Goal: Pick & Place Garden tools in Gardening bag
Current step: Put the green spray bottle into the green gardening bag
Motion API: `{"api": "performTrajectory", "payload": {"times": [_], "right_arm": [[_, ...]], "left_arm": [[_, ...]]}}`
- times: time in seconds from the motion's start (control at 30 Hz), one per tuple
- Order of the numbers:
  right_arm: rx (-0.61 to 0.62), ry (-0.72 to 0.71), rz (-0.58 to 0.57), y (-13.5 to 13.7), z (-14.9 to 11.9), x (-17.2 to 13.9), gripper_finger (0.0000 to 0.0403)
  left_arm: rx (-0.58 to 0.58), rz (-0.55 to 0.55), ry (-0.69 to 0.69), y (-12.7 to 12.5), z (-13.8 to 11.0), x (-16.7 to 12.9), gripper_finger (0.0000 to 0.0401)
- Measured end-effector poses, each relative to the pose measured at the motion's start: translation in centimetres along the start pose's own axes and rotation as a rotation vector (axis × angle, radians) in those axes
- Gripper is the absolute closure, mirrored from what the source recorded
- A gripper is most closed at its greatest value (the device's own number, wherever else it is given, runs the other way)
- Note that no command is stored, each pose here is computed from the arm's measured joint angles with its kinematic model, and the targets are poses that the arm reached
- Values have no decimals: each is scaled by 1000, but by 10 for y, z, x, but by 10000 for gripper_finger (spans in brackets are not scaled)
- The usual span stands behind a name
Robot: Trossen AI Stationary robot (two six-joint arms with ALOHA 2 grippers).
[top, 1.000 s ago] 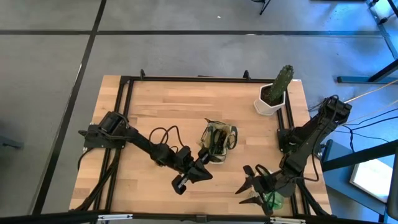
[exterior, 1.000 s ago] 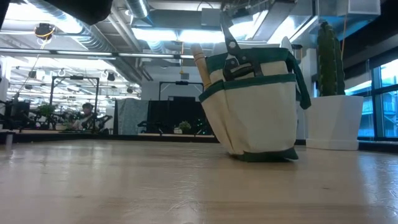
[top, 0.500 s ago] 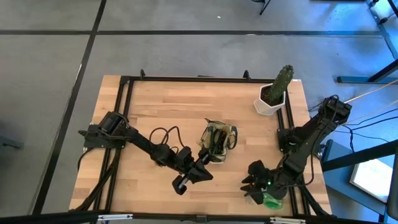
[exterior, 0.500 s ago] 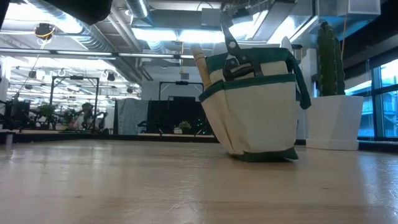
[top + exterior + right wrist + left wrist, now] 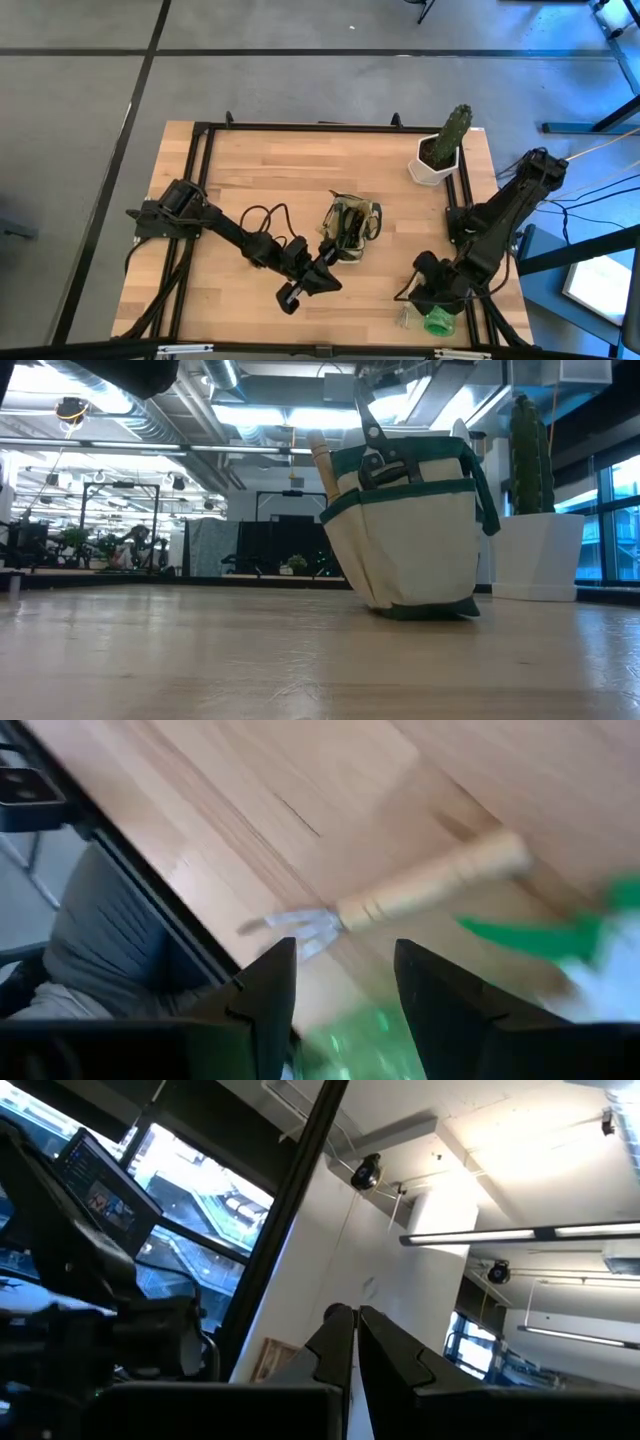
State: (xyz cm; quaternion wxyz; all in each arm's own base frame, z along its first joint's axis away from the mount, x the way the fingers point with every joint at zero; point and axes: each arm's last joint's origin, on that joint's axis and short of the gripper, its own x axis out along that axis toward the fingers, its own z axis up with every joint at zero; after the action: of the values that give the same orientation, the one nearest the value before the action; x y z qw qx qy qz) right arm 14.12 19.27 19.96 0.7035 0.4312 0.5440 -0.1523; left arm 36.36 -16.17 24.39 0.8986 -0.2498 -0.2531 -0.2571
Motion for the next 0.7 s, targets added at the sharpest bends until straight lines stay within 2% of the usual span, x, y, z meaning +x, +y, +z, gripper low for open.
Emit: {"api": "performTrajectory", "payload": {"times": [0.13,0.3,0.43,0.53,0.7], "right_arm": [[85,76,-129,1,1,-25,229],[200,161,-306,0,3,-48,229],[286,221,-342,0,1,-51,229],[337,231,-353,1,1,-51,229],[371,153,-331,1,3,-49,229]], "left_arm": [[-4,-21,9,-1,0,0,386],[-132,-116,78,6,9,-1,386],[-158,-131,131,22,24,-8,386],[-134,-104,150,33,41,-26,386],[6,21,88,51,96,-71,386]]}}
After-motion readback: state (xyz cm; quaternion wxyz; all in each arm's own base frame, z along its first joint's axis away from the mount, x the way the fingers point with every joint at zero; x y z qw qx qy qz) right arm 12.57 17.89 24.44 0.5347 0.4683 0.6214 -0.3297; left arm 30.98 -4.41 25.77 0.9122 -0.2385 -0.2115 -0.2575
